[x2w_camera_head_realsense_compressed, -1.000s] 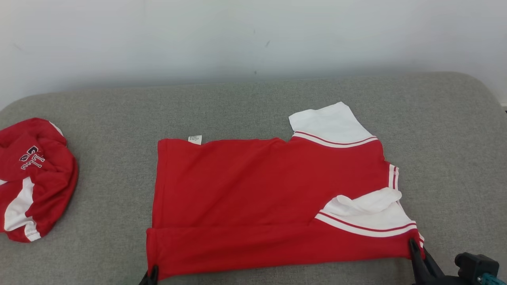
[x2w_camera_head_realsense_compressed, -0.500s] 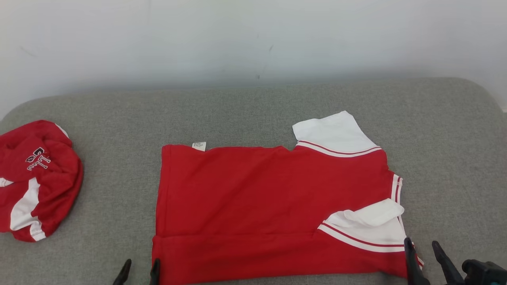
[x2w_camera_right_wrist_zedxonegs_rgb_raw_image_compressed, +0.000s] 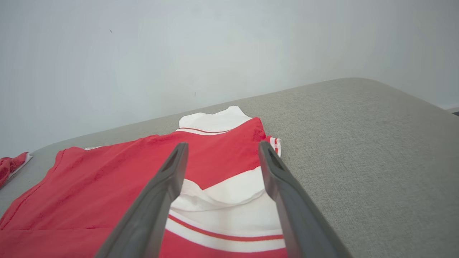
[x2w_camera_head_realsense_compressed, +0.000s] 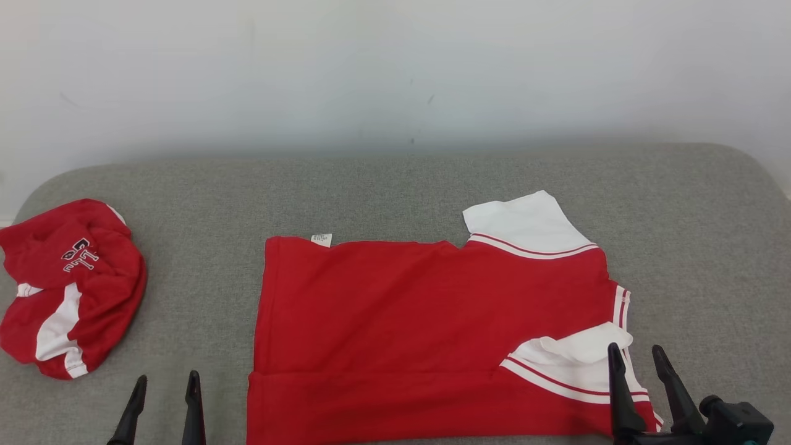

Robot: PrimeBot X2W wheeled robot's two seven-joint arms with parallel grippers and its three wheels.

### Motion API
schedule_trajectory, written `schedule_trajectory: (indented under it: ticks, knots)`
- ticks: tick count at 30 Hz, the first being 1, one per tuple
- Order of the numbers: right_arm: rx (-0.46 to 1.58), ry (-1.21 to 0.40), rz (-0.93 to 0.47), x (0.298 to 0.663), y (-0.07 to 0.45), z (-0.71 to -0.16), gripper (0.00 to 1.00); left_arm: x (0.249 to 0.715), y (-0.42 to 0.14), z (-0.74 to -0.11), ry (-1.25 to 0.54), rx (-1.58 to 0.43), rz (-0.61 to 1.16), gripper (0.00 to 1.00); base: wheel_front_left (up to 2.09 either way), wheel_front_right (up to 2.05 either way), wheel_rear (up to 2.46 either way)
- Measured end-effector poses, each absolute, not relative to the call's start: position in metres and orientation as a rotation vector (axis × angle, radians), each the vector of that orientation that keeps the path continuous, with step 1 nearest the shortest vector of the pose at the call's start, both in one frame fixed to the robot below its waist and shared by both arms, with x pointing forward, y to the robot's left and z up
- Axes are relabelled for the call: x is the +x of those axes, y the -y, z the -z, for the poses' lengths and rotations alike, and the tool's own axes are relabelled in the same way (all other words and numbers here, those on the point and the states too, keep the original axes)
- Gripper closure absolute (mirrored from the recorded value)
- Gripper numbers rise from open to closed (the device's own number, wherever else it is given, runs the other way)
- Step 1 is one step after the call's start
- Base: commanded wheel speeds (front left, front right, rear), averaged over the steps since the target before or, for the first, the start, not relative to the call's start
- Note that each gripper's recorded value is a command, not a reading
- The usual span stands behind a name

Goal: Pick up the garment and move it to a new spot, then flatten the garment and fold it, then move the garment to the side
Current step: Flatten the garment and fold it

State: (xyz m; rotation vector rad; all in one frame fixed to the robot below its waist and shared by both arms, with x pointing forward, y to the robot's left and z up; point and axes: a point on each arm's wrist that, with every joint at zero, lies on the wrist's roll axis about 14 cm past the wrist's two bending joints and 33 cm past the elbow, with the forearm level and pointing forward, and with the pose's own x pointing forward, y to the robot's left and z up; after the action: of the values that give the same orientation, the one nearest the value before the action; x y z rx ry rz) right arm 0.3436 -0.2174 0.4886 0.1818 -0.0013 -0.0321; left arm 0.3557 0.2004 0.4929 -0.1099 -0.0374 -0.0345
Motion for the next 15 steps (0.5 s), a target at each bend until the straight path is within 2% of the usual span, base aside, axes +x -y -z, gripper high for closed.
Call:
schedule_trajectory:
  ticks: [15]
  knots:
    - [0.155, 0.027, -0.067, 0.350, 0.186, -0.489, 0.00, 0.349, -0.211, -0.491, 0.034, -0.058, -0.002, 0.00, 0.00, 0.00, 0.00]
